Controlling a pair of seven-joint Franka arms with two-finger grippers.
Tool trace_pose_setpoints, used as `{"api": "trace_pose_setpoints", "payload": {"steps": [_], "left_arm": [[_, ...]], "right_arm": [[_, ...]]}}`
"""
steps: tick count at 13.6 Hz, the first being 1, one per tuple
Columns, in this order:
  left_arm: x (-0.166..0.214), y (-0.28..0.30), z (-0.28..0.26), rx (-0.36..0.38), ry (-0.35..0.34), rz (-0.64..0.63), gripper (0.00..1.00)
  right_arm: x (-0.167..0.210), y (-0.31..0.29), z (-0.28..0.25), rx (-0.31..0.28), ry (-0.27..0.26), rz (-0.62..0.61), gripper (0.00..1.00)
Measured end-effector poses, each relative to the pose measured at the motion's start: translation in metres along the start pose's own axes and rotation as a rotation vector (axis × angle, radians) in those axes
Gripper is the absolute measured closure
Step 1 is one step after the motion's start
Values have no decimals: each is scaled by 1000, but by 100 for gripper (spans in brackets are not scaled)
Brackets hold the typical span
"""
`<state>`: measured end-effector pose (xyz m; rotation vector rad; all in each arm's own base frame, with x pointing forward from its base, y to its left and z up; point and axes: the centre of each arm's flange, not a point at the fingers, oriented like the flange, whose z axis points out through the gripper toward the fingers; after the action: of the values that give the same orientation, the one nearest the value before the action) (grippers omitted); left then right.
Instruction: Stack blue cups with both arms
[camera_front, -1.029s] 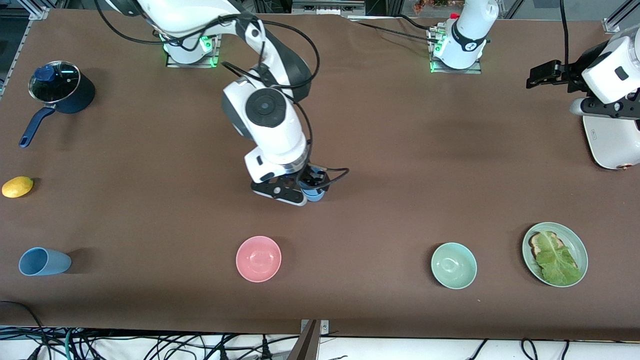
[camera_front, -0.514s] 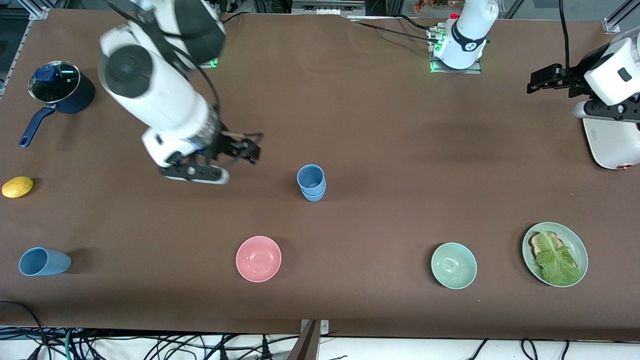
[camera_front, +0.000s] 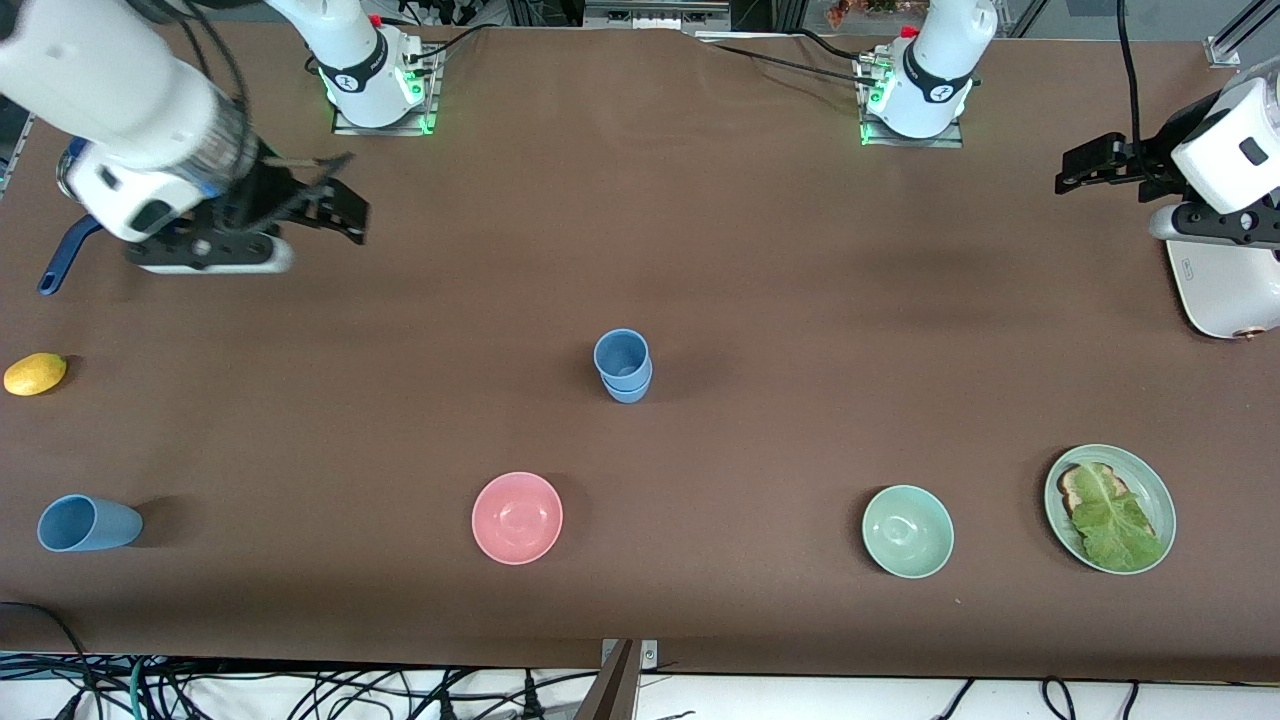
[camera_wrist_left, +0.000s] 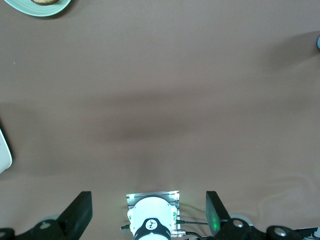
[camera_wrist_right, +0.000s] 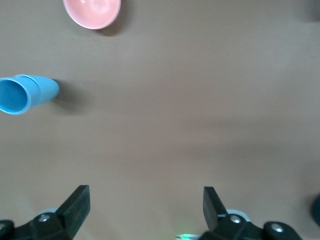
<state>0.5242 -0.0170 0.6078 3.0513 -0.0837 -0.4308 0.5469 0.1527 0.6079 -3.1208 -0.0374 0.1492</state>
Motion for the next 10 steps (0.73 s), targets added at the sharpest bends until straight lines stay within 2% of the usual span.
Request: {"api": "trace_pose_setpoints", "payload": {"steps": [4, 10], "left_arm": [[1, 0, -1, 0, 8, 0, 0], [2, 0, -1, 0, 14, 0, 0]], "right_arm": [[-12, 71, -17, 1, -12, -60, 0], [-10, 103, -3, 5, -47, -70, 0]]}}
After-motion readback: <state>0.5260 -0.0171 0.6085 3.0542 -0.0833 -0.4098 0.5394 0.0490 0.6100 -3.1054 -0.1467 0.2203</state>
